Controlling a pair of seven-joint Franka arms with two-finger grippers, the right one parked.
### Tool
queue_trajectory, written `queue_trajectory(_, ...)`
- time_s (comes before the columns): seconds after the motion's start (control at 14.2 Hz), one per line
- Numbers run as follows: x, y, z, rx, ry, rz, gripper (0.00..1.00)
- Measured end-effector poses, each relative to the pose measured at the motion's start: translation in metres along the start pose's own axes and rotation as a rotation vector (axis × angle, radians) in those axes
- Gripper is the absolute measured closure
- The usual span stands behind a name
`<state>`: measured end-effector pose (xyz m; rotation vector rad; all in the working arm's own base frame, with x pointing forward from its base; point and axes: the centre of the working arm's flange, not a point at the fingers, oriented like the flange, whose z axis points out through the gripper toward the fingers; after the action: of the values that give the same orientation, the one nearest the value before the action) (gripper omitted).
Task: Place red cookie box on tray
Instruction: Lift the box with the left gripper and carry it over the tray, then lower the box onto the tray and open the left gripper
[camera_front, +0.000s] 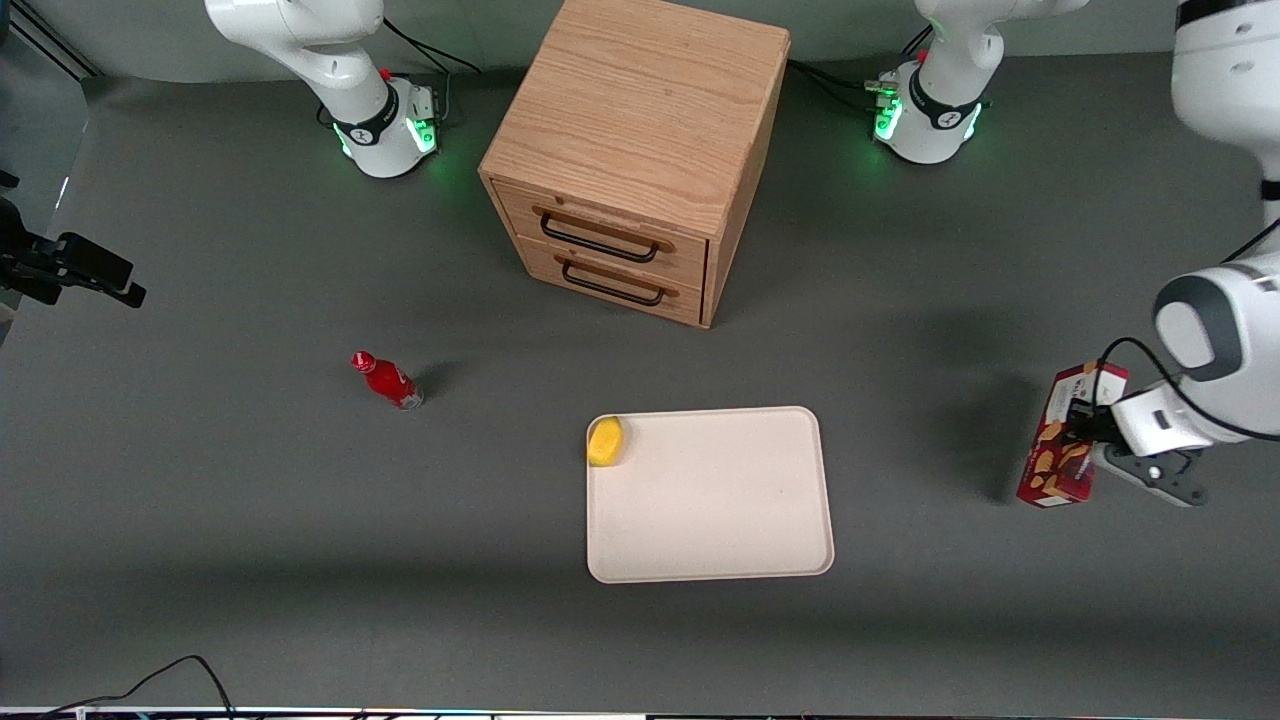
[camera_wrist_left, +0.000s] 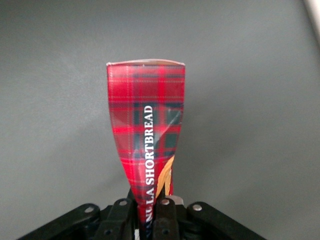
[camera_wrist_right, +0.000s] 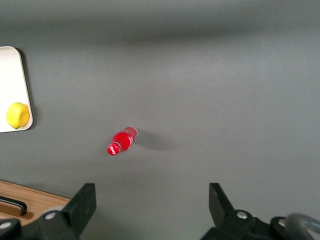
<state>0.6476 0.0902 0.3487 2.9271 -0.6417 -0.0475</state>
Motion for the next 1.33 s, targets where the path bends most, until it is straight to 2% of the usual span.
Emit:
queue_trajectory(0.14,0.008,0.030,-0.074,-0.044,-0.024,-0.098,0.86)
queue_trajectory(0.28,0.023,0.080,-0.131,-0.067,-0.038,-0.192,0.86)
queue_trajectory(0.35,0.036,0.113,-0.145,-0.067,-0.041,-0.238,0.86)
queue_trajectory(0.49,0.068,0.189,-0.141,-0.043,-0.051,-0.338,0.86)
queue_trajectory(0.63,0.105,0.265,-0.111,-0.009,-0.013,-0.423,0.86)
queue_trajectory(0.77,0.135,0.312,-0.060,0.022,0.028,-0.464,0.86)
queue_trajectory(0.98,0.167,0.318,0.042,0.078,0.095,-0.474,0.86)
queue_trajectory(1.12,0.176,0.307,0.106,0.111,0.139,-0.456,0.86)
queue_trajectory(1.26,0.177,0.303,0.146,0.117,0.179,-0.447,0.86)
queue_trajectory(1.33,0.177,0.302,0.153,0.118,0.184,-0.447,0.81)
